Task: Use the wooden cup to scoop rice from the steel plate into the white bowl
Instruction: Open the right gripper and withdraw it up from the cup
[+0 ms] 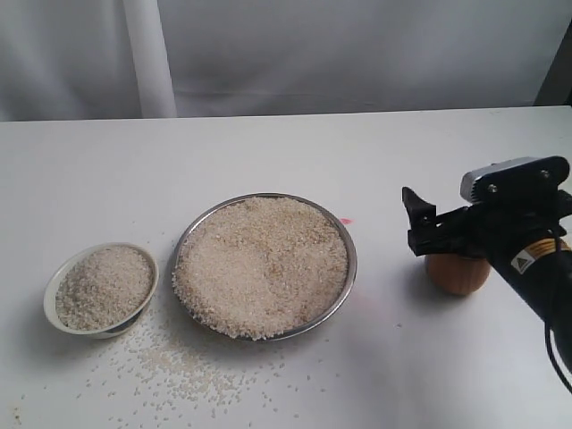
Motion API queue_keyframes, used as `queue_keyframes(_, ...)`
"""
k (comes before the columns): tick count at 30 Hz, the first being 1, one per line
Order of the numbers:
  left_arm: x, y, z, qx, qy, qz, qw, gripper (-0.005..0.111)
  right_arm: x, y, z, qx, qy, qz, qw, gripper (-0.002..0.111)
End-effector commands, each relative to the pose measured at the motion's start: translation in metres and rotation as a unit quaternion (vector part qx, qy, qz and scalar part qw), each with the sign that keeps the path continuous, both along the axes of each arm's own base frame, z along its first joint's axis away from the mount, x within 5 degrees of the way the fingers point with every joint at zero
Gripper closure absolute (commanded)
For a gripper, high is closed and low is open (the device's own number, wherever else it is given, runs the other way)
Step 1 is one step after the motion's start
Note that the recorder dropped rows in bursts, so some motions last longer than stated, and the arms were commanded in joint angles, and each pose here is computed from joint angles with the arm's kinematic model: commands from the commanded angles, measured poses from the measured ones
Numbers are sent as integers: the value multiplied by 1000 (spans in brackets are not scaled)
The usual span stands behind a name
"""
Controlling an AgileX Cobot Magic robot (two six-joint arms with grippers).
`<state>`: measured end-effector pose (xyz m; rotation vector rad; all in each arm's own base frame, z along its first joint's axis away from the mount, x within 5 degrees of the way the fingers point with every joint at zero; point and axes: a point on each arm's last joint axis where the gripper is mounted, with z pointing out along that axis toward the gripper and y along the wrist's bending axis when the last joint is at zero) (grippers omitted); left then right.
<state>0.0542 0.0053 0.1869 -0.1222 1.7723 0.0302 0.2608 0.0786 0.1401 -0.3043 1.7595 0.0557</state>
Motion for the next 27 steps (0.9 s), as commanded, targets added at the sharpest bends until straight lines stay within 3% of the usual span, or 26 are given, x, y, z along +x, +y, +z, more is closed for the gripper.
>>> queue_keyframes(1, 0, 0, 1, -1, -4, -3, 1000, 107, -8, 0, 28, 1, -40, 23, 999, 29)
queue_keyframes(5, 0, 0, 1, -1, -4, -3, 1000, 107, -23, -2, 53, 8, -86, 40, 995, 76)
queue_keyframes(8, 0, 0, 1, -1, -4, -3, 1000, 107, -35, -6, 69, 18, -115, 39, 992, 104)
queue_keyframes(9, 0, 0, 1, -1, -4, -3, 1000, 107, -39, -7, 74, 23, -125, 39, 991, 108)
queue_keyframes(17, 0, 0, 1, -1, -4, -3, 1000, 107, -59, -14, 98, 41, -183, 36, 982, 108)
queue_keyframes(27, 0, 0, 1, -1, -4, -3, 1000, 107, -60, -17, 102, 51, -189, 26, 980, 108)
